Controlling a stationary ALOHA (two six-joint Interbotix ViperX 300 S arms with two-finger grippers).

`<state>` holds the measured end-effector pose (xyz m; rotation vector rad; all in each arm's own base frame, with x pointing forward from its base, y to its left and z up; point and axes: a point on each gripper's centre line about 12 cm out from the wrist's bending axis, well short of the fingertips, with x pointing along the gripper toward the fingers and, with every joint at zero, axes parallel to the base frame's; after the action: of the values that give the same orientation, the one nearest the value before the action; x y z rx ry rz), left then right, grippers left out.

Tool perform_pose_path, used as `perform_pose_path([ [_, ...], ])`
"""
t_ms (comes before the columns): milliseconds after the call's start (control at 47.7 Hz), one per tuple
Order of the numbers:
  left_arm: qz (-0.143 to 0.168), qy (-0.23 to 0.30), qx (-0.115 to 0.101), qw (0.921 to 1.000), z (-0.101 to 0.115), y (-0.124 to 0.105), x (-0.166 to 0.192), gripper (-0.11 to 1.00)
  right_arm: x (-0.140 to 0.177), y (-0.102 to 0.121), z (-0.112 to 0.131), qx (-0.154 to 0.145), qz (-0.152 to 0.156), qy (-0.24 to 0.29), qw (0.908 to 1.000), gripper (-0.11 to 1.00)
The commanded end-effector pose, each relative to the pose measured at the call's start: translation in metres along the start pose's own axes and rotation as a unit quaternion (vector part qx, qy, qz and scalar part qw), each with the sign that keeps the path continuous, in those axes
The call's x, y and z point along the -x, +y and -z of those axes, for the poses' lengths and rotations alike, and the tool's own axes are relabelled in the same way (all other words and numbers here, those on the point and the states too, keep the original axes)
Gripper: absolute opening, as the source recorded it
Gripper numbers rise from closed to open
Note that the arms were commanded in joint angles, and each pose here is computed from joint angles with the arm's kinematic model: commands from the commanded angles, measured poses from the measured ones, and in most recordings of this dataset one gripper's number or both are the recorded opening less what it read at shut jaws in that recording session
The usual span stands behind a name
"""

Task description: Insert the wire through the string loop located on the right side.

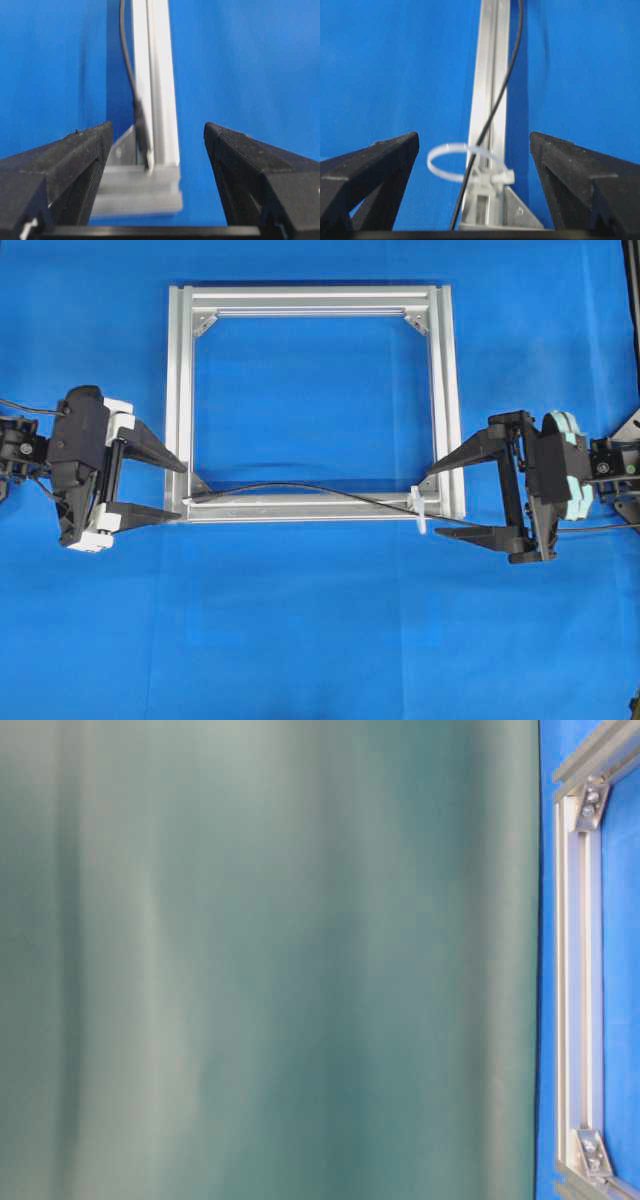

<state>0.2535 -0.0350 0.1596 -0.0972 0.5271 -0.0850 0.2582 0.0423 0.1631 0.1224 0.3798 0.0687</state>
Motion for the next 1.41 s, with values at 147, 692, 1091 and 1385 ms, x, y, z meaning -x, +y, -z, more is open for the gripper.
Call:
perform_pose_path([
  [147, 0.007, -0.047, -0.003, 0.9989, -0.031, -0.004, 0.011, 0.67, 0.011, 0.006, -0.035, -0.006, -0.015, -0.026, 0.9995, 0.91],
  [692, 0.009, -0.059, -0.003, 0.9982, -0.035, -0.004, 0.016, 0.67, 0.019, 0.009, -0.047, -0.011, -0.022, -0.034, 0.9991, 0.91],
  [1091, 0.007, -0.051, -0.002, 0.9987, -0.034, -0.004, 0.016, 0.67, 0.019, 0.009, -0.046, -0.011, -0.022, -0.027, 0.9993, 0.91],
  [1385, 0.005, -0.050, -0.001, 0.9987, -0.034, -0.002, 0.016, 0.67, 0.019, 0.009, -0.045, -0.011, -0.022, -0.026, 0.9993, 0.91],
])
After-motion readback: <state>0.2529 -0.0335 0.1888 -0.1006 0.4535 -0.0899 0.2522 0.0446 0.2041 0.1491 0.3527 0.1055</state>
